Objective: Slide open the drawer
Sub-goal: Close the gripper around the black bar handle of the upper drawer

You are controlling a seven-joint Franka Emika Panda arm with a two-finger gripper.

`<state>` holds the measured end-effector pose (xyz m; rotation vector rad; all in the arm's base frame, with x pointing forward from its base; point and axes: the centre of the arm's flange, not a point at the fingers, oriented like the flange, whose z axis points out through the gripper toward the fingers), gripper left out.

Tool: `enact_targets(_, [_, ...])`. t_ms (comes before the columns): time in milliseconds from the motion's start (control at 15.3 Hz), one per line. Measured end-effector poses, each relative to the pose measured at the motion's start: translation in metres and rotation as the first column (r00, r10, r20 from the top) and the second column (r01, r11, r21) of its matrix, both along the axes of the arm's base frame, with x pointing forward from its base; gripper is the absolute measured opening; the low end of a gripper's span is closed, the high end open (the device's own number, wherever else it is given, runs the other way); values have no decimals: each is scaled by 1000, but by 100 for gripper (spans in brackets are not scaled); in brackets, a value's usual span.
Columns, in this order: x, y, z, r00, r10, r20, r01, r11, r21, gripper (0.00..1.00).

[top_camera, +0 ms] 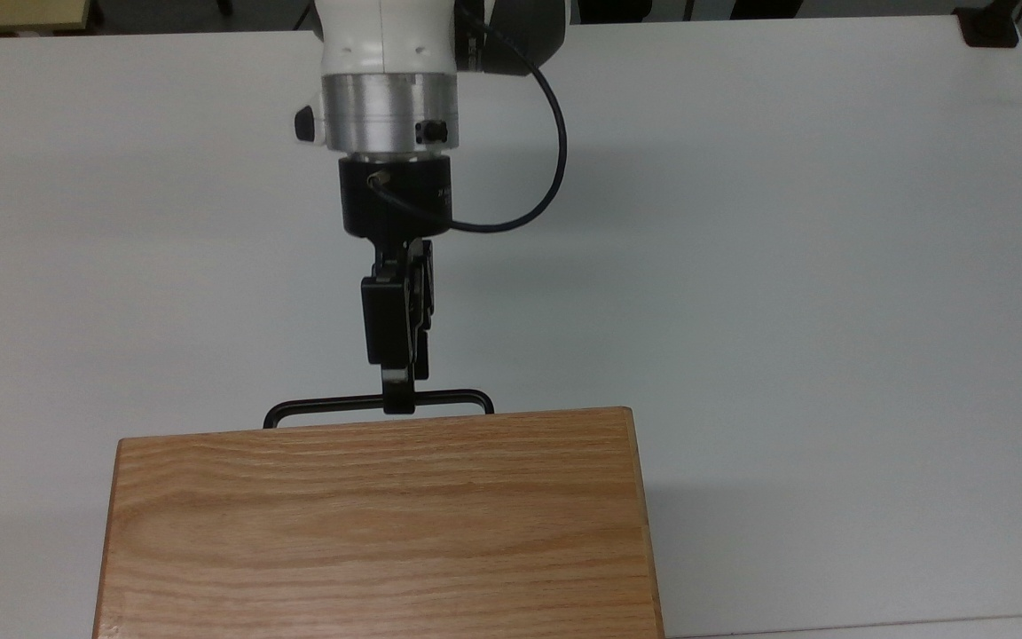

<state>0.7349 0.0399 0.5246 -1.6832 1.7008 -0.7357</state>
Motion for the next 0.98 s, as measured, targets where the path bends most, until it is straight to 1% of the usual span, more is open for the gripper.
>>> enact_targets(65, [3,0,-2,1000,-1,2,1,1000,1,67])
enact_targets(130, [6,0,-3,1000,-1,4,1,1000,1,50])
enact_targets(195, [7,0,-4,1000,-1,5,1,1000,2,47])
enact_targets(261, [7,0,-3,1000,-1,6,1,1000,1,47])
enact_targets(326, [7,0,-4,1000,-1,5,1,1000,1,40])
enact_targets(456, [8,-1,-9,1000,1,-4,-1,1000,-3,18])
enact_targets(521, [8,0,-9,1000,11,-1,-11,1000,-16,17])
enact_targets(847, [9,0,-9,1000,12,-1,-12,1000,-19,17])
enact_targets(912, [9,-2,-8,1000,8,0,-8,1000,-19,20])
enact_targets(977, [9,-5,-8,1000,4,1,-4,1000,-20,20])
